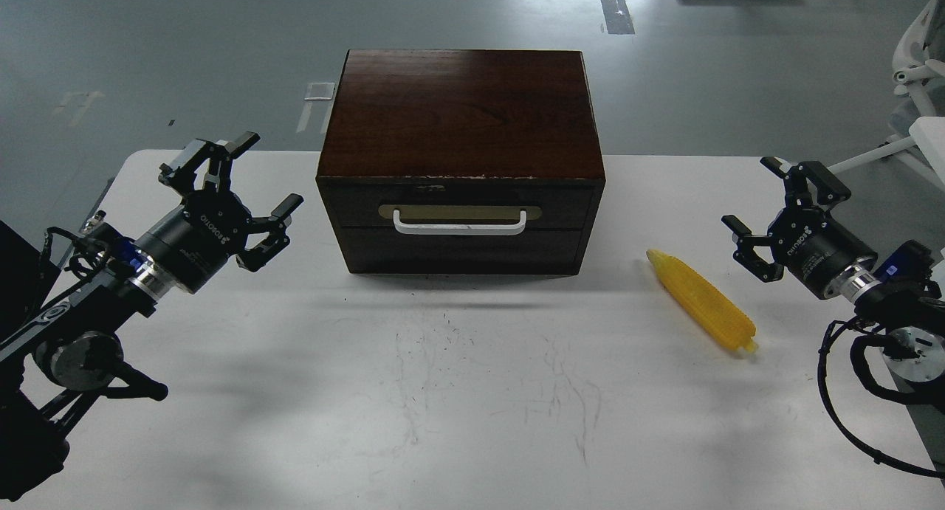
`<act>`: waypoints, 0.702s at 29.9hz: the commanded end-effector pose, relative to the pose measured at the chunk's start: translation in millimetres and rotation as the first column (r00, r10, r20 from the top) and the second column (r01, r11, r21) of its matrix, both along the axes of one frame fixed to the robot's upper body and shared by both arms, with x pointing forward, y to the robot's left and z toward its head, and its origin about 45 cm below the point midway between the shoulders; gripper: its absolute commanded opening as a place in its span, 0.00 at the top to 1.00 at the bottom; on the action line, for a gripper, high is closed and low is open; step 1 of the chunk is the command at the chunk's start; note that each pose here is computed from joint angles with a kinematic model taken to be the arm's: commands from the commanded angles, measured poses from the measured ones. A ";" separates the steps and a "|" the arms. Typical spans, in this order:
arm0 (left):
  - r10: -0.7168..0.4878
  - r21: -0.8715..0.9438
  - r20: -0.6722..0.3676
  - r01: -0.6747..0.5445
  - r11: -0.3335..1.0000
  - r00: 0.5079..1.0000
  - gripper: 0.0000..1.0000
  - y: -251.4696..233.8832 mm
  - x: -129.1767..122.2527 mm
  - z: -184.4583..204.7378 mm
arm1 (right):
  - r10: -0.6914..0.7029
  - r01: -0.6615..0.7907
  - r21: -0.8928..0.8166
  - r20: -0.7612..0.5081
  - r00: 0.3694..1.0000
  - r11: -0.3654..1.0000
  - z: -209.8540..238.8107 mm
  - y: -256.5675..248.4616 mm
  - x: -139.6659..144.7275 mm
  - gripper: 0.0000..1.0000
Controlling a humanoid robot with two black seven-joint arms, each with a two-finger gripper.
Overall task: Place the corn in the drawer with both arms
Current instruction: 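Raise the left gripper and move it toward the wooden box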
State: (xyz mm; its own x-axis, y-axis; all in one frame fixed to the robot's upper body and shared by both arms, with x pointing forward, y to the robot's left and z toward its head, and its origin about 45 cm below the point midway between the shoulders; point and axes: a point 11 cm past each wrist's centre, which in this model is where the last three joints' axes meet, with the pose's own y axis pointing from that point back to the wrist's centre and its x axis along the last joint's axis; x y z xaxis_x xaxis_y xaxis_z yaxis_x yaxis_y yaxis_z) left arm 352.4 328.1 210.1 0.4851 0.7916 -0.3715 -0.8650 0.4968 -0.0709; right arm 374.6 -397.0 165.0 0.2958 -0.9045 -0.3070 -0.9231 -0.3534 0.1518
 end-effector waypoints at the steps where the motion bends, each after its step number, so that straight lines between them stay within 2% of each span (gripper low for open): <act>1: 0.001 0.010 -0.013 -0.001 1.000 1.000 0.01 1.6 -6.8 -6.5 | -0.003 0.003 -0.002 0.000 1.000 1.000 0.3 -1.6 -0.2 0.00; 9: 0.016 0.023 -0.003 -0.016 1.000 1.000 0.01 7.7 -7.4 -5.4 | -0.002 0.002 -0.001 0.003 1.000 1.000 1.2 -0.6 0.8 0.00; 15: 0.047 0.068 0.072 -0.052 0.996 0.996 0.01 29.7 0.8 17.5 | -0.004 0.004 -0.002 0.009 1.000 1.000 3.6 -1.9 2.1 0.00; 18: -0.002 0.167 0.180 -0.028 0.986 0.984 0.01 31.7 12.3 50.5 | -0.009 0.009 -0.003 0.013 1.000 1.000 5.5 -3.8 2.9 0.00; 21: -0.124 0.312 0.330 0.016 0.950 0.936 0.01 16.2 19.3 90.0 | -0.012 0.012 -0.003 0.018 1.000 1.000 7.3 -4.7 4.3 0.00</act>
